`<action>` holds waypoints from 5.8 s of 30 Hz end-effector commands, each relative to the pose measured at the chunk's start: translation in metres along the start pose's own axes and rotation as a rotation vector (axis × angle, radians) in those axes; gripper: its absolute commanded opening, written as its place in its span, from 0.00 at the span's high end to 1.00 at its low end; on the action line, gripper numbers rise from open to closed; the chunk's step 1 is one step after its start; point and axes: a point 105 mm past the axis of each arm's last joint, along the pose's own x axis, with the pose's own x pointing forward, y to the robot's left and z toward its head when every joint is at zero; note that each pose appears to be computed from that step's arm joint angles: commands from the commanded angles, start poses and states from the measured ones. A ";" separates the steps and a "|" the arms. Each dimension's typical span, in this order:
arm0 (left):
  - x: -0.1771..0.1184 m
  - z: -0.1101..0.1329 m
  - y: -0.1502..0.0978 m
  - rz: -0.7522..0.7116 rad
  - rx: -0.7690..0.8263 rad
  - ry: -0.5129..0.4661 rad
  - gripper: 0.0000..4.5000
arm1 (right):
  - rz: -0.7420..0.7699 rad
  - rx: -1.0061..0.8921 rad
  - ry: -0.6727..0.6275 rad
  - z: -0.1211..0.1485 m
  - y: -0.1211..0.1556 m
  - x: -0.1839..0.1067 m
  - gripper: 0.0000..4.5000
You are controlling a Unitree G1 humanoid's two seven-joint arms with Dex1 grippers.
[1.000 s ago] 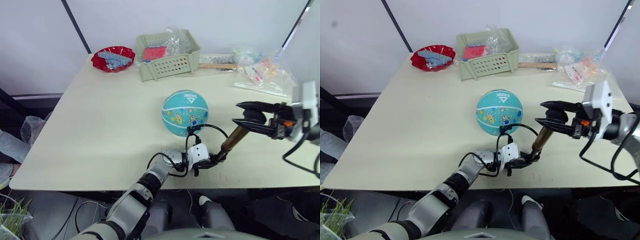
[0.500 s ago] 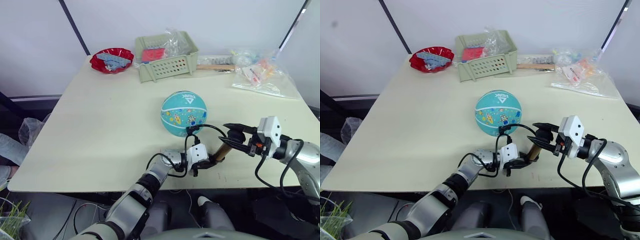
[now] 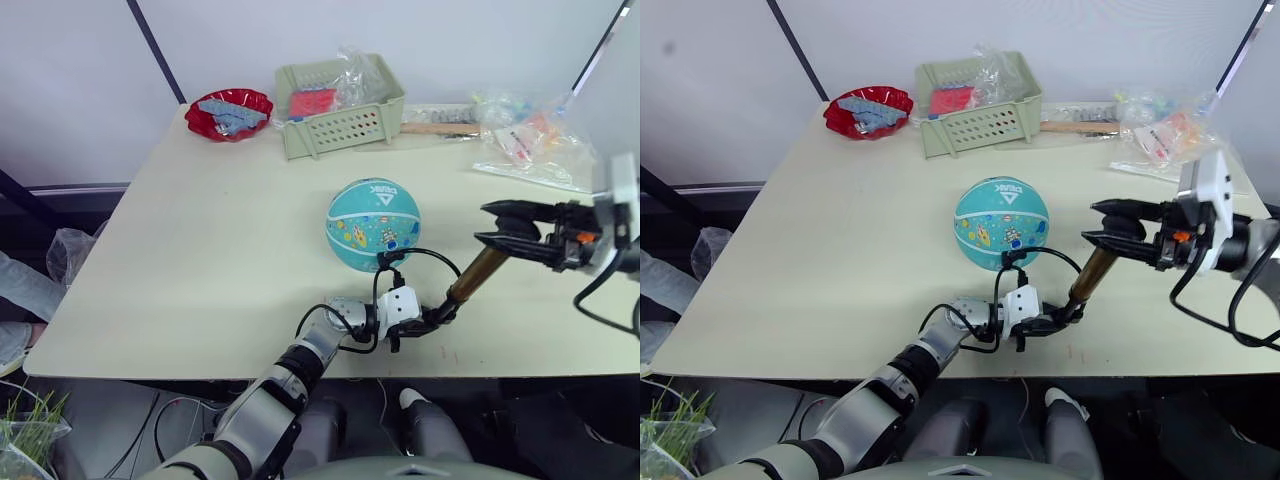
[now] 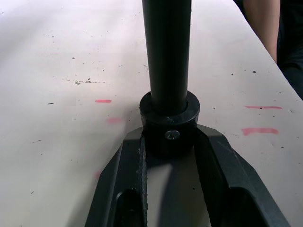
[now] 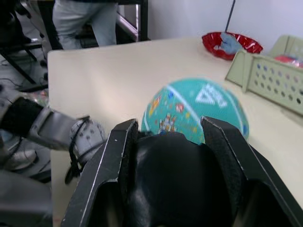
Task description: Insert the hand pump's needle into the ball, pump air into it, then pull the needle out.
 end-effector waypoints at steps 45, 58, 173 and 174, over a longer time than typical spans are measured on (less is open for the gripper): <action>-0.018 -0.056 -0.023 -0.030 -0.129 0.181 0.77 | 0.011 -0.083 -0.028 0.020 0.002 -0.005 0.63; -0.016 -0.056 -0.026 -0.039 -0.123 0.181 0.77 | 0.040 -0.091 -0.049 0.070 0.001 -0.017 0.63; -0.016 -0.054 -0.026 -0.031 -0.119 0.172 0.77 | 0.017 0.058 -0.031 -0.040 0.017 0.033 0.63; -0.016 -0.055 -0.027 -0.032 -0.119 0.173 0.77 | 0.019 0.056 -0.012 -0.048 0.019 0.033 0.63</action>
